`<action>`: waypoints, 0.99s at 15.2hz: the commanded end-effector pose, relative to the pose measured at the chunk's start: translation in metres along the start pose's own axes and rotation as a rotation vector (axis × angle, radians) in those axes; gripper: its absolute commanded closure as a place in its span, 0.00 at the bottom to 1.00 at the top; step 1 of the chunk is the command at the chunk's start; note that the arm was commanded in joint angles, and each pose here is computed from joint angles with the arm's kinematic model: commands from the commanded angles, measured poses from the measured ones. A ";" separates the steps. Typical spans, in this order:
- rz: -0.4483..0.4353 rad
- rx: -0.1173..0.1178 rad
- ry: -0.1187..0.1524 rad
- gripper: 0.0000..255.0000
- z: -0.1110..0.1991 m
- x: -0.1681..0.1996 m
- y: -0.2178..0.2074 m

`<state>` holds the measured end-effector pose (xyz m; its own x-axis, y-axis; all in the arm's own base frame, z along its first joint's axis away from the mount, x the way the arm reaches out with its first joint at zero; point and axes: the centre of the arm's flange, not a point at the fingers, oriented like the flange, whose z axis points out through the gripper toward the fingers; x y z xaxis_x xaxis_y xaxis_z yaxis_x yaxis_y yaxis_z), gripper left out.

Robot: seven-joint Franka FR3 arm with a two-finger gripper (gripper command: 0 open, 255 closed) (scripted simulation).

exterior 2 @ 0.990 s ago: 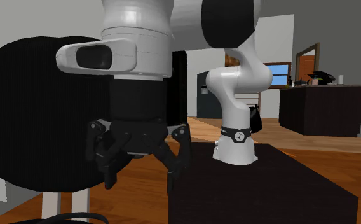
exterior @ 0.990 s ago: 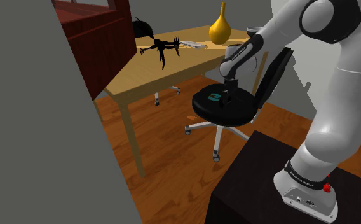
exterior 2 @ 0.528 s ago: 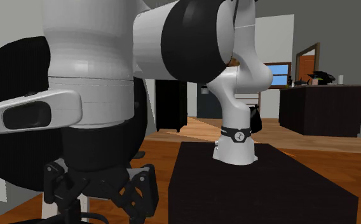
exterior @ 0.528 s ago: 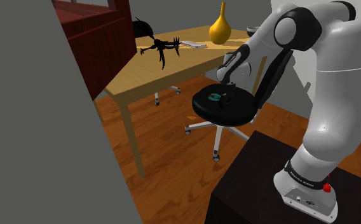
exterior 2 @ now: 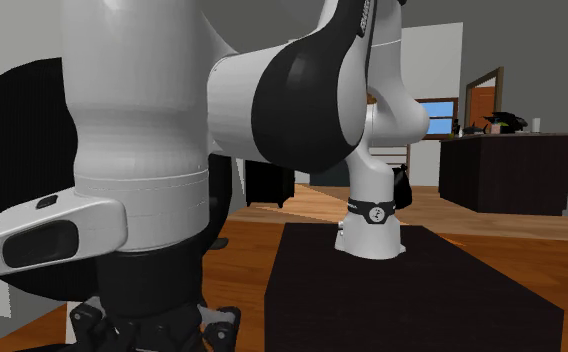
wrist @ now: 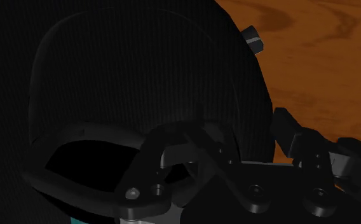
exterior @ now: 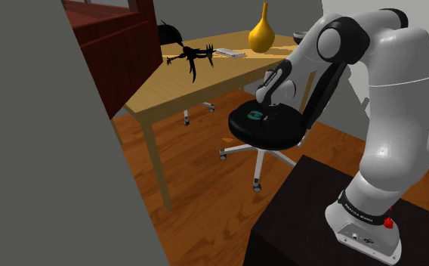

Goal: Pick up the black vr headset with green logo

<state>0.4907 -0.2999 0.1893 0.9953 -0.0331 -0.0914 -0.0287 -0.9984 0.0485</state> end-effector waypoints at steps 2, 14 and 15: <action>0.000 0.000 0.000 1.00 0.001 0.000 0.000; 0.000 0.000 0.000 1.00 -0.025 -0.002 0.001; 0.000 0.000 0.000 1.00 -0.031 -0.003 0.001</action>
<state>0.4903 -0.2979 0.2140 0.9952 -0.0330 -0.0918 -0.0287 -0.9984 0.0482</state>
